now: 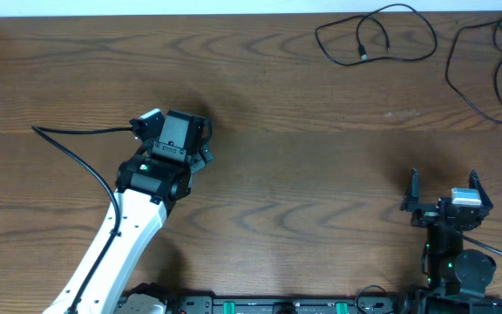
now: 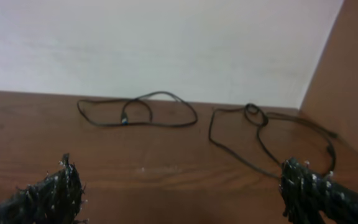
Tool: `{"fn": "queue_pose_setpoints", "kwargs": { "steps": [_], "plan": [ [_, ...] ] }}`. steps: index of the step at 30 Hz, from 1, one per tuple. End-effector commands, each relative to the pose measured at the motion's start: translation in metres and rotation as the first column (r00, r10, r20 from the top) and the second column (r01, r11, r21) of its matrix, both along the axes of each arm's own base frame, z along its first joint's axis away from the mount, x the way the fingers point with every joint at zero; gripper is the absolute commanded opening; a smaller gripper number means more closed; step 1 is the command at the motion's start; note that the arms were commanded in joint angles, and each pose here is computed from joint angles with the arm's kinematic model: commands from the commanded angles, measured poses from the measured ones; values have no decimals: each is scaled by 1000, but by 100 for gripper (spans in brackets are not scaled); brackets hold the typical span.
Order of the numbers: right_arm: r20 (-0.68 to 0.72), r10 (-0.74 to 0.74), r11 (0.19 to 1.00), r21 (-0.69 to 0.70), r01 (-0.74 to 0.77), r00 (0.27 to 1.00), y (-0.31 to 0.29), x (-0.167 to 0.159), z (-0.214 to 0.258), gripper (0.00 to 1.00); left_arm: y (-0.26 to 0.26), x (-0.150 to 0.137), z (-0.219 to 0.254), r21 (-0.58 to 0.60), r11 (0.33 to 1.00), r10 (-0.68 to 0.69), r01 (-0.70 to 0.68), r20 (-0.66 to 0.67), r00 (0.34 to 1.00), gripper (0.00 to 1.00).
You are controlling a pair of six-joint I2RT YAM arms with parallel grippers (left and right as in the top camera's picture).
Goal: Untangle cables
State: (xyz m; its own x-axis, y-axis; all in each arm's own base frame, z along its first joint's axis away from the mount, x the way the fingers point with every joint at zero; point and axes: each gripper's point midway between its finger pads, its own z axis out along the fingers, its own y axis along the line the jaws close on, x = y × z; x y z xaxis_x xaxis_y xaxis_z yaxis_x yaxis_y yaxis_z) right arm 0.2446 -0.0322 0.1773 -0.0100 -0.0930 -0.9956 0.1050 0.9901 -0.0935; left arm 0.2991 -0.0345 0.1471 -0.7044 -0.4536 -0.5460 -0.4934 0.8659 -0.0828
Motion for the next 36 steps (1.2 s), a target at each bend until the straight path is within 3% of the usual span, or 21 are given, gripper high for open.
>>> {"fn": "queue_pose_setpoints", "kwargs": {
  "steps": [1,9,36],
  "plan": [
    [12,-2,1000,12,1,1000,-1,0,0,99,2,0,2,-1,1000,15,-15,8,1000,98],
    [-71,-2,1000,-7,1,997,-1,-1,-20,99,2,0,2,-1,1000,15,-15,8,1000,98],
    [-67,-2,1000,5,2,998,-1,-1,-19,99,2,0,2,-1,1000,15,-15,8,1000,98]
  ]
}}
